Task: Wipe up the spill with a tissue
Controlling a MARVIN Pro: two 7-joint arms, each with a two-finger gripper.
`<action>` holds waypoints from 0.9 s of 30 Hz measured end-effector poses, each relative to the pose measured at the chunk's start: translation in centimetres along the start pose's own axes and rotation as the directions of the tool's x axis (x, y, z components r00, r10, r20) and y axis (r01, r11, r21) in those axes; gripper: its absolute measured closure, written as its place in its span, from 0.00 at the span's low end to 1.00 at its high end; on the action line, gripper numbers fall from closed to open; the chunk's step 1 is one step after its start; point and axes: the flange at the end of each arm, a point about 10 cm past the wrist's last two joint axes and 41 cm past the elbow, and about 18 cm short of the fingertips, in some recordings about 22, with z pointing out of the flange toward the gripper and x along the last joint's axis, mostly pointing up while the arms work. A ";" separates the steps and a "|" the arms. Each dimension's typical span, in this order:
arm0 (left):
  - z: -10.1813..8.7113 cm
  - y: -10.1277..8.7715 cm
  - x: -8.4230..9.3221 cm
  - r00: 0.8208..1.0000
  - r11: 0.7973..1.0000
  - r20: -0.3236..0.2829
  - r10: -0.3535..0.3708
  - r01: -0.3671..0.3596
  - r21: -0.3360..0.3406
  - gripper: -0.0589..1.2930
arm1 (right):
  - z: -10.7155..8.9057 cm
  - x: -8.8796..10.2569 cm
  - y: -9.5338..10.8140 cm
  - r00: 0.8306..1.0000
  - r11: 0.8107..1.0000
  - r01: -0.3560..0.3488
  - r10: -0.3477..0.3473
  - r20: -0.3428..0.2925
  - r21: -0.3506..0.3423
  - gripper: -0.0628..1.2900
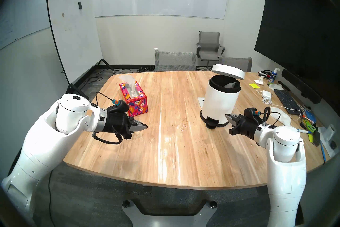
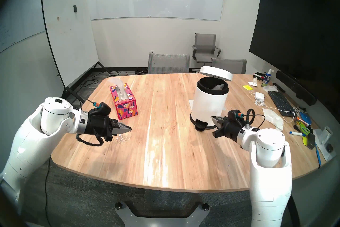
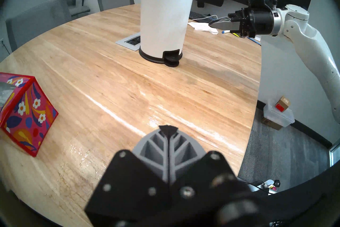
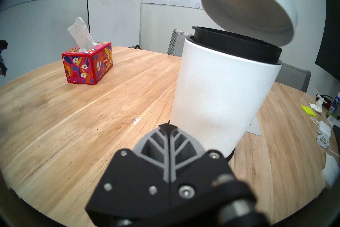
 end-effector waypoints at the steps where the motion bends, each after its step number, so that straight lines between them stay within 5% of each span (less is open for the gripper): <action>1: 0.1 0.0 -0.2 1.000 1.000 -0.010 0.000 0.000 0.007 0.97 | -0.3 0.0 -0.1 1.000 1.000 -0.001 0.001 0.002 -0.001 0.97; 5: 0.4 -0.1 -0.9 0.998 0.999 -0.065 0.004 -0.001 0.041 0.96 | -1.7 0.1 -0.5 1.000 1.000 -0.010 0.010 0.013 -0.005 0.97; 11: 0.4 -0.3 -1.6 0.987 0.995 -0.158 0.011 0.005 0.101 0.75 | -3.4 0.2 -1.4 0.999 0.999 -0.031 0.031 0.028 -0.016 0.97; 13: 0.2 -0.3 -1.9 0.981 0.992 -0.194 0.013 0.012 0.123 0.37 | -4.0 0.4 -1.7 0.999 0.999 -0.039 0.039 0.032 -0.022 0.97; 14: 0.2 -0.3 -2.1 0.978 0.991 -0.207 0.013 0.015 0.132 0.31 | -4.3 0.4 -1.8 0.999 0.999 -0.042 0.042 0.034 -0.024 0.96; 15: 0.1 -0.3 -2.3 0.974 0.989 -0.228 0.014 0.019 0.144 0.12 | -4.6 0.5 -2.0 0.998 0.999 -0.046 0.047 0.037 -0.028 0.81; 16: 0.1 -0.3 -2.4 0.970 0.988 -0.241 0.015 0.022 0.150 0.02 | -4.8 0.6 -2.1 0.998 0.998 -0.049 0.050 0.038 -0.032 0.41; 17: -0.1 -0.2 -2.6 0.964 0.987 -0.265 0.016 0.028 0.161 0.02 | -5.1 0.7 -2.4 0.997 0.998 -0.055 0.057 0.043 -0.042 0.12; 18: -0.1 -0.1 -2.7 0.961 0.986 -0.275 0.016 0.031 0.165 0.02 | -5.3 0.8 -2.5 0.997 0.997 -0.058 0.060 0.044 -0.046 0.05; 27: -1.1 1.0 -3.9 0.929 0.981 -0.369 0.027 0.048 0.190 0.02 | -6.5 1.1 -3.4 0.994 0.992 -0.074 0.082 0.076 -0.105 0.05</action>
